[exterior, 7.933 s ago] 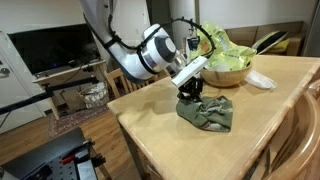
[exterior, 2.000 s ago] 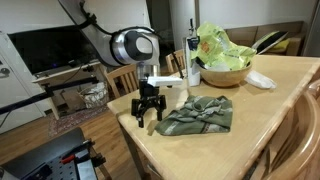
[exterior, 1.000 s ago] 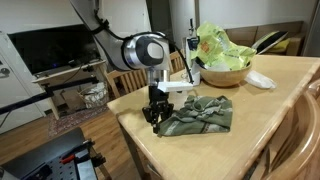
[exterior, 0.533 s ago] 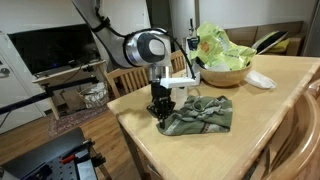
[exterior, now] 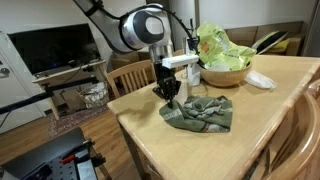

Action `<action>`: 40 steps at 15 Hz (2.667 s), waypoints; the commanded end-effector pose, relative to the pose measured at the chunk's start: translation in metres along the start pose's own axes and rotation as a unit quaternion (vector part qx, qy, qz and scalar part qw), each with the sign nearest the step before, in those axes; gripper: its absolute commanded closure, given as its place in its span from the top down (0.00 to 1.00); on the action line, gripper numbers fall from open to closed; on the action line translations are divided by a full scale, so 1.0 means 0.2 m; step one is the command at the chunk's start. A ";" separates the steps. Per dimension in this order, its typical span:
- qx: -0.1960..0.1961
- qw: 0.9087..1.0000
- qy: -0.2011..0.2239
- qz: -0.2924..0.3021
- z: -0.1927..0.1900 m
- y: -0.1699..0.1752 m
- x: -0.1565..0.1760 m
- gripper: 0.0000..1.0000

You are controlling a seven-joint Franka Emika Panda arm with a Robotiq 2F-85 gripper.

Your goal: Move the green towel to the right then fold the green towel

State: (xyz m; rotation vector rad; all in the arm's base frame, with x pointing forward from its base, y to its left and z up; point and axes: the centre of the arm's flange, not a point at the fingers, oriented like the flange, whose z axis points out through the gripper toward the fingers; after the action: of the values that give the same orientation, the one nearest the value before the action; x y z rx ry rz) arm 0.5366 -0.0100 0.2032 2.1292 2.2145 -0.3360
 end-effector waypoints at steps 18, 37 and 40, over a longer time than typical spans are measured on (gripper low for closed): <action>-0.160 0.985 0.019 0.063 -0.13 0.29 -0.04 0.01; -0.233 0.951 -0.003 0.202 0.03 0.52 -0.13 0.01; -0.212 0.957 0.005 0.196 0.09 0.52 -0.09 0.01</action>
State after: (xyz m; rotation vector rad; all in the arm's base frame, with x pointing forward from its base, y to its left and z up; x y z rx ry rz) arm 0.6338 -0.0301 0.1845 2.2267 1.5880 0.1952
